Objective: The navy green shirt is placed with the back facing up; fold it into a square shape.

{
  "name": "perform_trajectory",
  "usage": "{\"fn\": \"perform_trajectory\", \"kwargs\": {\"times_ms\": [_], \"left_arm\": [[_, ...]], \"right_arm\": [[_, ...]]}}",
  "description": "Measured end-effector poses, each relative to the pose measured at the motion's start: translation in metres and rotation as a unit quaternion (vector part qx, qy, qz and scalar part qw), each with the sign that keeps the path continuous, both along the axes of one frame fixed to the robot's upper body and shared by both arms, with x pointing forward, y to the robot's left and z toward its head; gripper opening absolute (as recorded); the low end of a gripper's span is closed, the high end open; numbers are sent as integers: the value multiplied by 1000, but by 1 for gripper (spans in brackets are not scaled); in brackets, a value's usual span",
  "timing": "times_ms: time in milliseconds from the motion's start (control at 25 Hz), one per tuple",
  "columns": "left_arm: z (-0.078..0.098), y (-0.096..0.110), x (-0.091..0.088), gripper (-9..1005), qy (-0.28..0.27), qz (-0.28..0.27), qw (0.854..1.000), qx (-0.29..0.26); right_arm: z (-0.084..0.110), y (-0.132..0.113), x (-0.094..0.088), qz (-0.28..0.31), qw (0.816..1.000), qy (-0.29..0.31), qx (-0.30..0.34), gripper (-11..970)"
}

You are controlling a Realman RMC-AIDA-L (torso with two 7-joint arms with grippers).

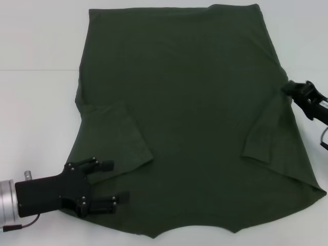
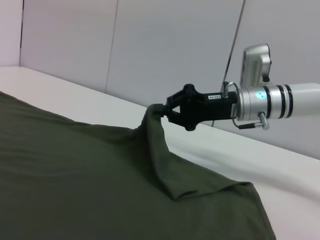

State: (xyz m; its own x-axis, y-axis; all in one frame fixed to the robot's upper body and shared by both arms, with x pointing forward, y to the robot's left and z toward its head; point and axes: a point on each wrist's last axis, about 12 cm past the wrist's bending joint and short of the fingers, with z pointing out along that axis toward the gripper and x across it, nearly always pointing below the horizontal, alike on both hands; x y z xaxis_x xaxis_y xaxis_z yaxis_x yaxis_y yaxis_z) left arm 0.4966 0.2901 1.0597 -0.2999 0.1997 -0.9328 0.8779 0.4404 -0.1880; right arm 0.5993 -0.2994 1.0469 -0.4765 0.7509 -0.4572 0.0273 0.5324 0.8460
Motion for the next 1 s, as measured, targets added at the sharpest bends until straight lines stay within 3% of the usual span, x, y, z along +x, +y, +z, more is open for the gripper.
{"fn": "perform_trajectory", "kwargs": {"times_ms": [440,680,760,1000], "left_arm": [[0,2,-2,907,1,5,1000,-6],[-2,3,-5,907,2,9,1000,-8],[-2,3,-5,907,2,9,1000,-8],[-1,4,-6,907,2,14,1000,-11]], "right_arm": [[6,19,12,24,1000,-7,-15,57],[4,20,10,16,1000,-17,-8,276],[4,20,9,14,1000,-20,-5,517],[7,11,-1,29,998,-53,1,730]]}}
